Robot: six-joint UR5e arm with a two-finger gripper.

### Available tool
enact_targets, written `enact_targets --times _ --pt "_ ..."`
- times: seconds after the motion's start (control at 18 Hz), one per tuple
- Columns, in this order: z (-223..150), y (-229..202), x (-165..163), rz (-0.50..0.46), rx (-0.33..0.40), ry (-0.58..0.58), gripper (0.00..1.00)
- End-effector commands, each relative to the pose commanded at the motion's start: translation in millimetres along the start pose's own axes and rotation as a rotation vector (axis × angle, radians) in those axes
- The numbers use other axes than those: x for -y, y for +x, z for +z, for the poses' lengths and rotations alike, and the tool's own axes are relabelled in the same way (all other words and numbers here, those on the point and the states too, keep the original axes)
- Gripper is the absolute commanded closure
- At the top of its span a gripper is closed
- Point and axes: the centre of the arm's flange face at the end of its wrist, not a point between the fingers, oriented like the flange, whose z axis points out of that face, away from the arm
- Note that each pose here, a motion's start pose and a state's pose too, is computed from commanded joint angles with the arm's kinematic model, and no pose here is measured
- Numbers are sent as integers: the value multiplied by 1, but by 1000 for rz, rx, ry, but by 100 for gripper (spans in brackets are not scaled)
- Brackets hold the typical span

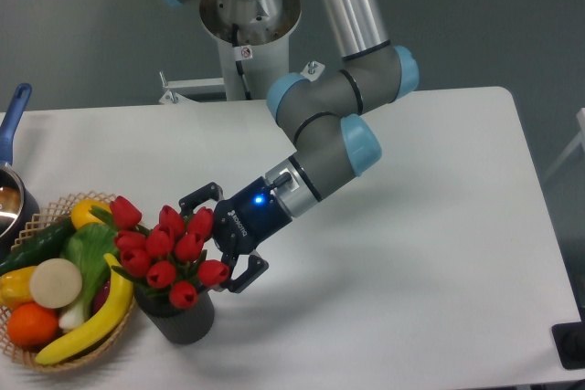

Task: Pick up the flowers from the vase
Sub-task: 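Lower the gripper around the tulip stems and close on them, then lift the gripped tulip bunch up out of the black vase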

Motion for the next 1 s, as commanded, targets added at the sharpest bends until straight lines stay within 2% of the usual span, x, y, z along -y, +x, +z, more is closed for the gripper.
enact_targets --times 0.44,0.5,0.67,0.83,0.94,1.0 --pt "14 8 -2 -2 -25 -4 0" --pt "14 9 -2 -2 -25 -2 4" --pt "14 9 -2 -2 -25 -2 30" --pt "14 8 -3 22 -26 -2 66" --pt "12 7 -2 59 -21 -1 82" --pt "10 7 0 62 -18 -1 86"
